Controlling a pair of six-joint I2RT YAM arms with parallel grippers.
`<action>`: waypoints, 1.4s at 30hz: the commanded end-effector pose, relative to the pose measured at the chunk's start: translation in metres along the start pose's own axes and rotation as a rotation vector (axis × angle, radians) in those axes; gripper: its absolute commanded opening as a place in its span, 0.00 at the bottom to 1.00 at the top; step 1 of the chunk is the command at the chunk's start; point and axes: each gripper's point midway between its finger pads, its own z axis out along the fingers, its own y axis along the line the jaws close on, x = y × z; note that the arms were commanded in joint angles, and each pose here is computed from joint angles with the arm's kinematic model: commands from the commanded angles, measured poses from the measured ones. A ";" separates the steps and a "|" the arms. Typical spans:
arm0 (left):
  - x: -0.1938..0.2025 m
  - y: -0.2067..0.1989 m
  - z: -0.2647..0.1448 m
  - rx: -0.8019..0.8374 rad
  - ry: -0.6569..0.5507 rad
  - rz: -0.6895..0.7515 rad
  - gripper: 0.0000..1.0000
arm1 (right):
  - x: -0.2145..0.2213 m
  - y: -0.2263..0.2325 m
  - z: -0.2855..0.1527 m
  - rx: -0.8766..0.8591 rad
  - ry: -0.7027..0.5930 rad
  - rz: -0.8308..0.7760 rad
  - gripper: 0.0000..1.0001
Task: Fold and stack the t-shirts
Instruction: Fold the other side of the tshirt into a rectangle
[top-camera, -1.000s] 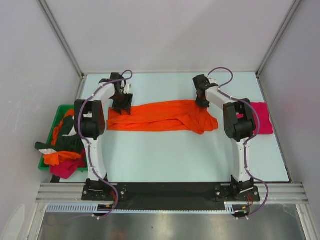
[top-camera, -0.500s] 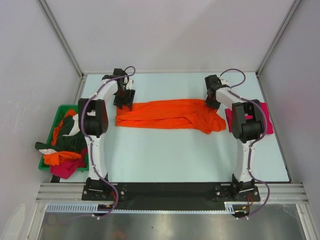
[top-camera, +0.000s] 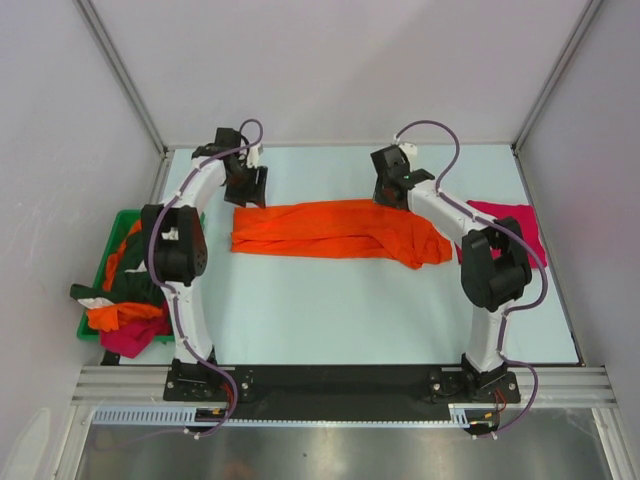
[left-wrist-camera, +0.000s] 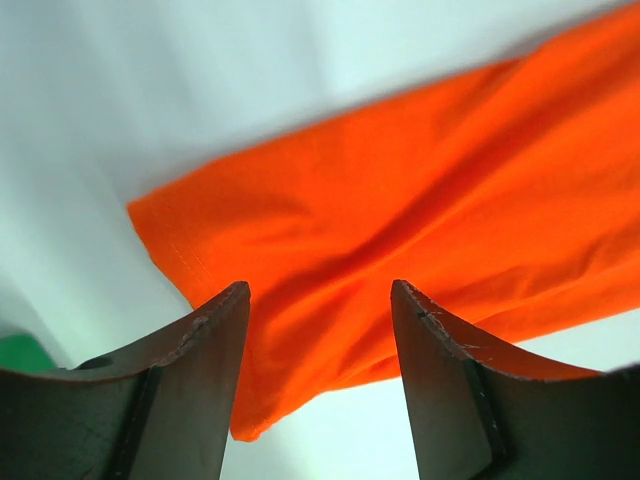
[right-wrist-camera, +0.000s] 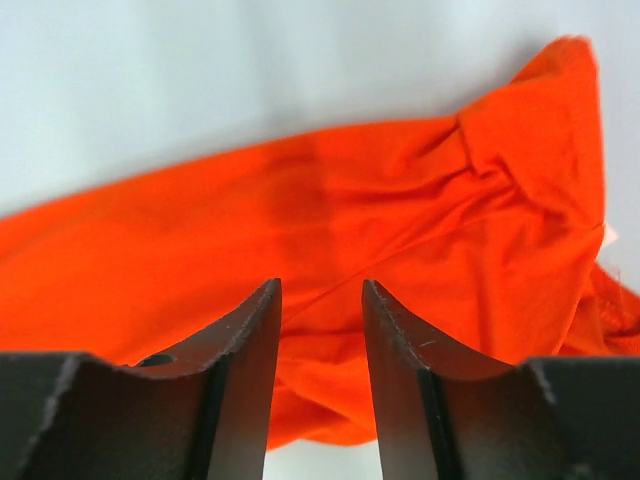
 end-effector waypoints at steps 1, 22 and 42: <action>0.025 -0.009 0.010 0.039 0.067 0.003 0.64 | 0.021 -0.013 0.004 0.068 0.028 -0.004 0.41; 0.054 -0.010 0.014 0.041 0.114 0.029 0.62 | 0.068 -0.005 0.007 0.101 0.068 -0.056 0.39; 0.061 -0.011 0.010 0.039 0.120 0.026 0.62 | 0.153 0.002 -0.057 -0.016 0.229 -0.089 0.37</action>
